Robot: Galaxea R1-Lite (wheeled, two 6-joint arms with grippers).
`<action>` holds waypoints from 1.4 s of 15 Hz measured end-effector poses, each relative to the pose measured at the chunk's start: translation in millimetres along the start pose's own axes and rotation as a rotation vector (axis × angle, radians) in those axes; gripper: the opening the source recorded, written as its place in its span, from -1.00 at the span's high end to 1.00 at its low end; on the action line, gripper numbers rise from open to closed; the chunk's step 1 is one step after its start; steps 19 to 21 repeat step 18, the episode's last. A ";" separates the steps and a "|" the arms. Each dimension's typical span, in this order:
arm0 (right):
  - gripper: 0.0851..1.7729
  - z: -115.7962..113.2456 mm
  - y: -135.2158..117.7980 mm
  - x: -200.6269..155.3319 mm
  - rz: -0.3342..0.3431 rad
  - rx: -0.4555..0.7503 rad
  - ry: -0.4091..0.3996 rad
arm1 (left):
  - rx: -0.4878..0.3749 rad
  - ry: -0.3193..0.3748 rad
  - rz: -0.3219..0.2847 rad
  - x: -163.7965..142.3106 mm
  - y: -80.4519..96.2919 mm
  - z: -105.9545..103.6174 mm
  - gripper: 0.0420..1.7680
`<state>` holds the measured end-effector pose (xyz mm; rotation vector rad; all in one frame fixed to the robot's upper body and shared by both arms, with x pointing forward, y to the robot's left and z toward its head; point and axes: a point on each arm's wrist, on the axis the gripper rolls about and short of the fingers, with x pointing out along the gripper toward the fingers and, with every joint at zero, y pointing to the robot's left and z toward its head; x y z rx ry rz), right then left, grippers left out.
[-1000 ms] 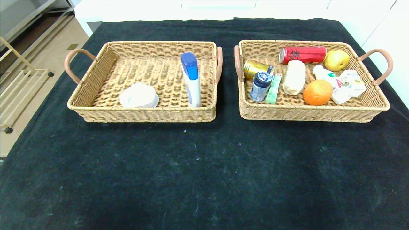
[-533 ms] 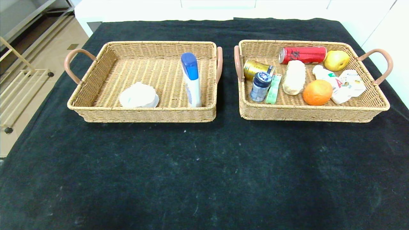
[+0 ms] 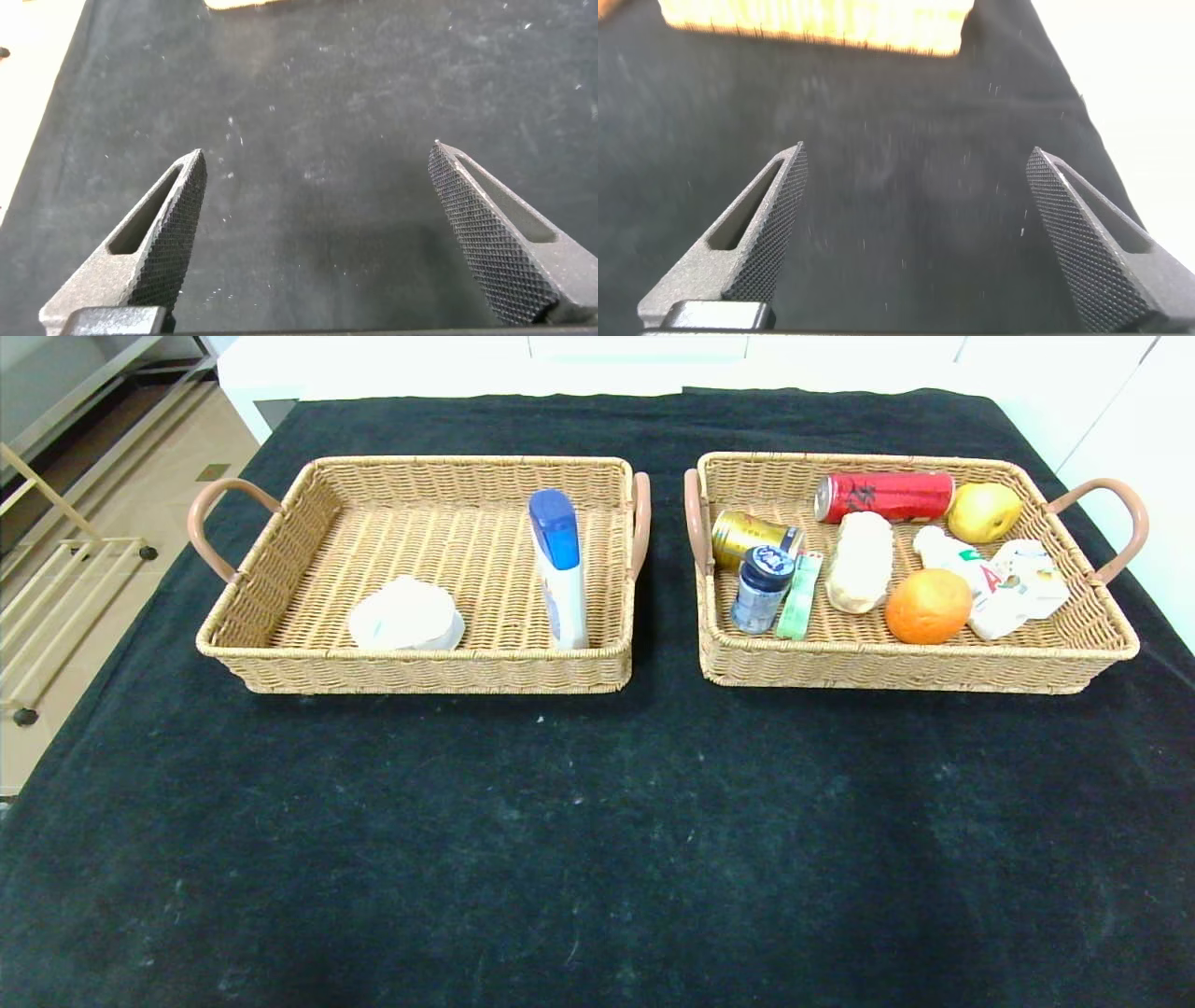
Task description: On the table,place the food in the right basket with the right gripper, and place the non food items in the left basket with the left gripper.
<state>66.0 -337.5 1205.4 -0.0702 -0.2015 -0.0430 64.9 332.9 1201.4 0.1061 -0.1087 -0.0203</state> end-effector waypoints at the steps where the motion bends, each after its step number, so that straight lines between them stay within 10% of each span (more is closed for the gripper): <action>1: -0.92 -3.7 0.3 0.2 0.001 -0.004 0.024 | 0.005 -0.015 0.006 1.3 -0.1 -2.2 -0.94; 21: -0.93 -15.6 2.2 -0.3 0.053 0.075 0.129 | -0.098 -0.016 0.024 2.7 -0.1 -6.5 -0.94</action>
